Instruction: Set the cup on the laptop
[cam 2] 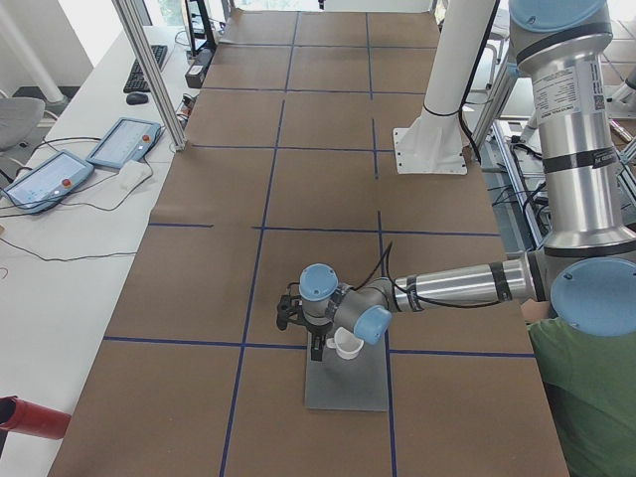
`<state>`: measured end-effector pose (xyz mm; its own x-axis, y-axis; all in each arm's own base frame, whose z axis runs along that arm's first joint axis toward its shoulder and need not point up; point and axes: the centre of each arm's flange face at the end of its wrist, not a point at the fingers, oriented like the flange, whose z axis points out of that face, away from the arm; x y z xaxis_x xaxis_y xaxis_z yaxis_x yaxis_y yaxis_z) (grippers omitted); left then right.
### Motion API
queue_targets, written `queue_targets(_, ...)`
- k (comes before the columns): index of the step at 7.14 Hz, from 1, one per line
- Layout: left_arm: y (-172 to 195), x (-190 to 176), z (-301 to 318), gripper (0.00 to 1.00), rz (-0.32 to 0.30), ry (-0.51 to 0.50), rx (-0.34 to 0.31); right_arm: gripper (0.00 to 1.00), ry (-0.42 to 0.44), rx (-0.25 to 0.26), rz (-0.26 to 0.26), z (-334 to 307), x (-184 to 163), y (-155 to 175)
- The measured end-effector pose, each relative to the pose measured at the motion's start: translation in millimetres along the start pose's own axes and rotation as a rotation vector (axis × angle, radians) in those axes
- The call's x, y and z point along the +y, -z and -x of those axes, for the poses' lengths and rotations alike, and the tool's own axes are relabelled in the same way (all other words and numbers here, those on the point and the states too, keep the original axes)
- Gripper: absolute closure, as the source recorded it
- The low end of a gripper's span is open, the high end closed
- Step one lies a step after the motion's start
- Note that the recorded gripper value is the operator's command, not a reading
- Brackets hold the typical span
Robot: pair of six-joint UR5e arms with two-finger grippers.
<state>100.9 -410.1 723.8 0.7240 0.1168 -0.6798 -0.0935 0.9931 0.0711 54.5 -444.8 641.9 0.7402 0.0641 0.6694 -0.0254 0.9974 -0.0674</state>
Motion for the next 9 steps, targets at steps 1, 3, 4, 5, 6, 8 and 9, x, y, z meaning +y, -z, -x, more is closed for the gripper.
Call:
queue_targets(1,9,-19,1,0.00,0.024,-0.041,-0.018,0.00,0.000,0.000,0.000,0,0,0)
queue_targets(3,51,-50,26,0.00,0.040,-0.081,-0.048,0.00,0.000,0.000,0.000,0,0,0)
queue_targets(4,81,-57,40,0.00,0.041,-0.085,-0.058,0.00,0.000,0.000,0.000,0,0,0)
queue_targets(5,112,-58,58,0.00,0.030,-0.063,-0.060,0.00,0.000,0.000,0.000,0,0,0)
queue_targets(6,139,-54,76,0.00,0.006,-0.017,-0.037,0.00,0.000,0.000,0.000,0,0,0)
queue_targets(8,170,-45,84,0.00,-0.024,0.045,0.028,0.00,0.000,0.000,0.000,0,0,0)
queue_targets(9,174,-43,84,0.00,-0.026,0.058,0.041,0.00,0.000,0.000,0.000,0,0,0)
